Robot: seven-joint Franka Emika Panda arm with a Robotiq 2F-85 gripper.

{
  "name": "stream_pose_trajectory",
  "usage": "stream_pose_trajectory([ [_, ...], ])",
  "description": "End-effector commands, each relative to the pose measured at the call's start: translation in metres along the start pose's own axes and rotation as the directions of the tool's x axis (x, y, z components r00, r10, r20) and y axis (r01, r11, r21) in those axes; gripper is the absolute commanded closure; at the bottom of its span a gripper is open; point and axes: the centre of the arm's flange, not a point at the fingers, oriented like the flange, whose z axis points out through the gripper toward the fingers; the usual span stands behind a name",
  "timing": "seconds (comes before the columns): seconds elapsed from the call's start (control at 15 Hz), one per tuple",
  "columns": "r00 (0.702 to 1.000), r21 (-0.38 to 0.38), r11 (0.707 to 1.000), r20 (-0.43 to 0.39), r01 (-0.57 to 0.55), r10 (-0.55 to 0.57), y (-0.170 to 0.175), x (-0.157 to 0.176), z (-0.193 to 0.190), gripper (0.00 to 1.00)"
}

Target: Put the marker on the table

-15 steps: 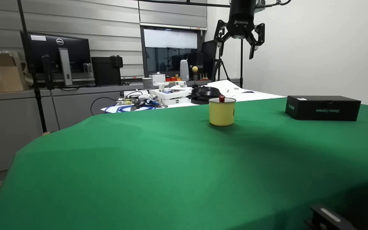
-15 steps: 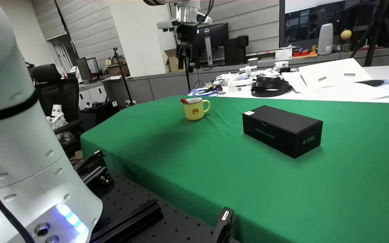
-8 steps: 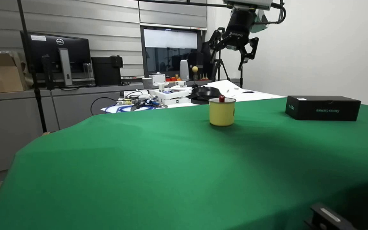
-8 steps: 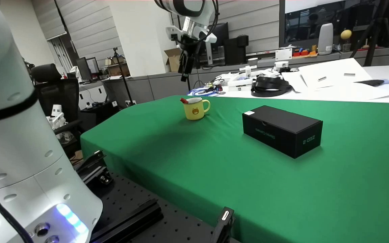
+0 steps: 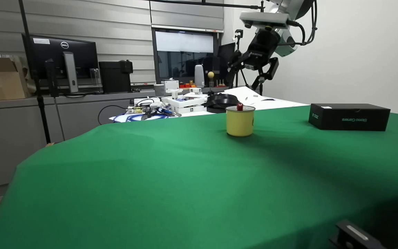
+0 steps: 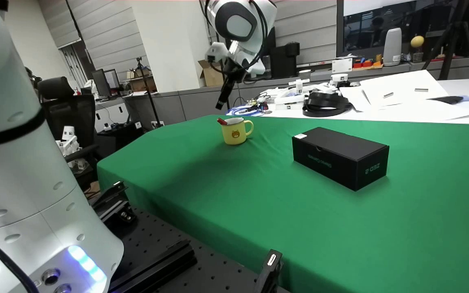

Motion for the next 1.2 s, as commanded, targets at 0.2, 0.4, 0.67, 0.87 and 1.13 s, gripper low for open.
stream_pose_trajectory([
  [0.2, 0.986, 0.026, 0.986, -0.005, -0.165, 0.165, 0.02, 0.007, 0.021, 0.0],
  [0.4, 0.982, 0.03, 0.982, -0.01, -0.188, 0.189, 0.026, 0.009, 0.031, 0.0],
  [0.67, 0.98, 0.031, 0.98, -0.019, -0.198, 0.199, 0.029, 0.01, 0.041, 0.0],
  [0.87, 0.98, 0.03, 0.981, -0.038, -0.194, 0.195, 0.031, 0.012, 0.045, 0.0],
  [1.13, 0.983, 0.04, 0.983, -0.043, -0.177, 0.179, 0.031, 0.014, 0.048, 0.0],
])
